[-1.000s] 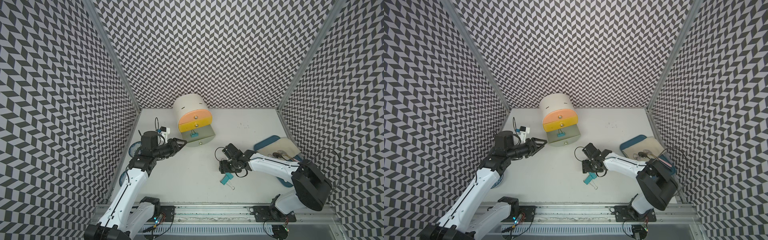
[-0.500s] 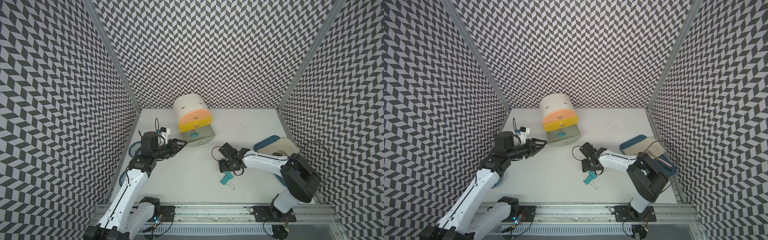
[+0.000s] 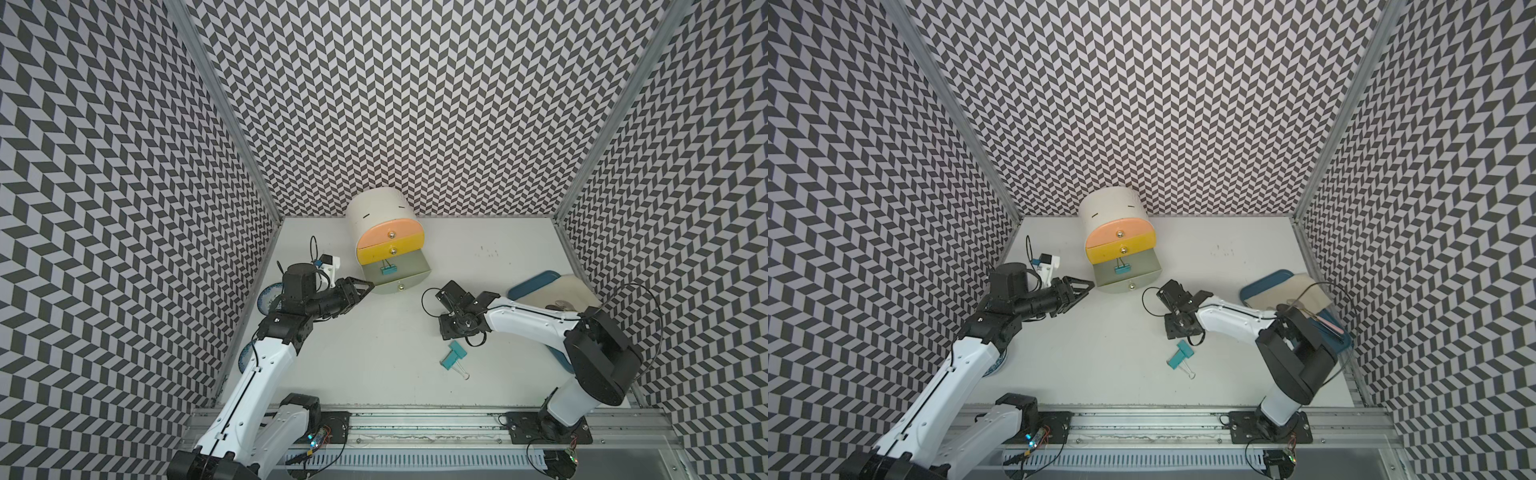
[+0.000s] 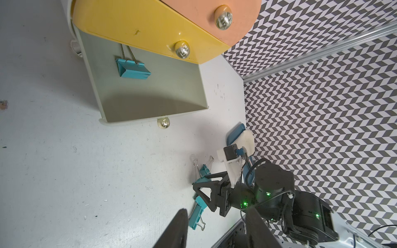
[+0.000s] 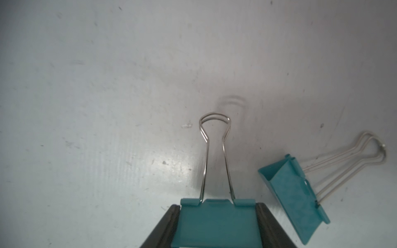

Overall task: Put the binder clips in the drawer according to color
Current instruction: Pick up the binder clip at the center of the board.

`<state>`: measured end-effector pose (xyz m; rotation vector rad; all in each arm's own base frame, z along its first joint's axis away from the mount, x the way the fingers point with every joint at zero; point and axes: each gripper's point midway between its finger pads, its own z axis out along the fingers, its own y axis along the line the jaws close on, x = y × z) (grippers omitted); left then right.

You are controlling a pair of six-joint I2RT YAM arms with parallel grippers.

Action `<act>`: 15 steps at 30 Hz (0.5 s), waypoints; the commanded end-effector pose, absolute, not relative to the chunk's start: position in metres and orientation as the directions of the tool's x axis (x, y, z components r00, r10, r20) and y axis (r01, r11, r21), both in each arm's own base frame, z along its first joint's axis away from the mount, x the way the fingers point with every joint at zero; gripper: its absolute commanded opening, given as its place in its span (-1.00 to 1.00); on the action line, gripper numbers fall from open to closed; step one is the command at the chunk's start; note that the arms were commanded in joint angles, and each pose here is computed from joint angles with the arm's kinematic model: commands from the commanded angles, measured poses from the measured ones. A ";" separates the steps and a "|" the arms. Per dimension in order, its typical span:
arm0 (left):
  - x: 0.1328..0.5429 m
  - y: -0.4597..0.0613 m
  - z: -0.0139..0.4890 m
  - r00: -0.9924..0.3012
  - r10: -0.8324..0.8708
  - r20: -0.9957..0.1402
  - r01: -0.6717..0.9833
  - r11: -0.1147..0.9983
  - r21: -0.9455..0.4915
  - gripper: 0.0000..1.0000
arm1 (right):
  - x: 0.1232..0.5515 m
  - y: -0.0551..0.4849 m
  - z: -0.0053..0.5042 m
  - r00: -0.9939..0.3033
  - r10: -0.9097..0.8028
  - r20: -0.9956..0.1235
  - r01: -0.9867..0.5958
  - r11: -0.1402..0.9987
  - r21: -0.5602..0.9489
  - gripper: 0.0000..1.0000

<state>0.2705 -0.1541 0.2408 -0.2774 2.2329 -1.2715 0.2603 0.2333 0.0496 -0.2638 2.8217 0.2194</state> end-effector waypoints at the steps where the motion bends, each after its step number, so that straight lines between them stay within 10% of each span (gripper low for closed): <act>1: 0.274 -0.155 0.244 -0.820 -0.431 -0.376 0.103 0.536 -0.838 -0.05 | 0.283 0.242 0.090 -0.902 -0.137 -0.409 -0.213 0.966 0.146 -0.10; 15: 0.276 -0.162 0.238 -0.838 -0.413 -0.358 0.100 0.528 -0.844 -0.05 | 0.383 0.273 0.173 -0.837 -0.058 -0.544 -0.226 0.942 0.247 -0.12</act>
